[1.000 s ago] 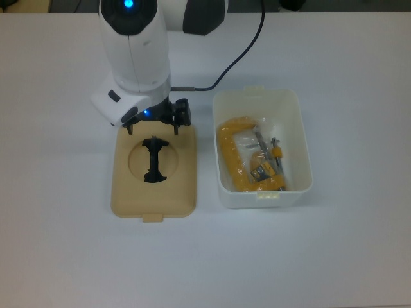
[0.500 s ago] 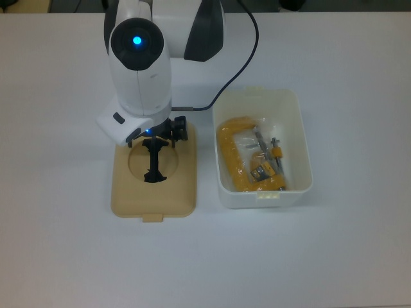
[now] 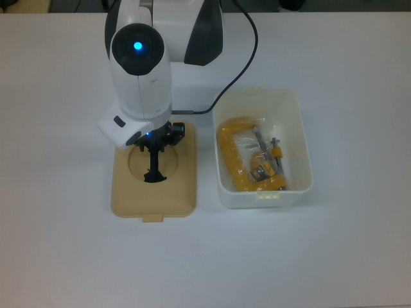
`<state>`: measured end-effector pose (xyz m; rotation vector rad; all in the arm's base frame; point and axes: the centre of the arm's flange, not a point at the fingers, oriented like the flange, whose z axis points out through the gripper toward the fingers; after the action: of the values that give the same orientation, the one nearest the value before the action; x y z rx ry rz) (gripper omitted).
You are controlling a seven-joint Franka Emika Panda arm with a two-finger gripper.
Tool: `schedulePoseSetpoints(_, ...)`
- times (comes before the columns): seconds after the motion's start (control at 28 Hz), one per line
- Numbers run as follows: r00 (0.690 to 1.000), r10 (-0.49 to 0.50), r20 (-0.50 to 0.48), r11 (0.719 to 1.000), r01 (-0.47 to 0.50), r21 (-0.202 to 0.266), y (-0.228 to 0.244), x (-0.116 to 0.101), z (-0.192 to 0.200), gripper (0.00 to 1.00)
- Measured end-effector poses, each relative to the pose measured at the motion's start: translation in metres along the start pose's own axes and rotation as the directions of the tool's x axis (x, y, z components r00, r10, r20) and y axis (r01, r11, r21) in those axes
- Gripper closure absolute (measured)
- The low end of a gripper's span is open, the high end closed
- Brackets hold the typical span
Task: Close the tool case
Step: 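Close the gripper on the black handle of the tan lid, then lift the tan lid by its handle and carry it toward the white box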
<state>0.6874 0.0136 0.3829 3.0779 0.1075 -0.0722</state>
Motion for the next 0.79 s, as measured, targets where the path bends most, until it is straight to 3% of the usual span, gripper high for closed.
schedulePoseSetpoints(0.18, 1.000, 0.004, 0.001, 1.000, -0.004, 0.000, 0.000, 0.000, 0.001, 0.77)
schedulePoseSetpoints(0.32, 1.000, 0.017, 0.002, 1.000, -0.017, 0.001, -0.001, 0.000, 0.001, 0.81)
schedulePoseSetpoints(0.39, 1.000, 0.021, 0.001, 1.000, -0.021, 0.001, -0.001, 0.000, 0.001, 0.89)
schedulePoseSetpoints(0.79, 0.999, 0.024, -0.038, 1.000, -0.024, -0.002, 0.003, 0.003, -0.026, 0.89)
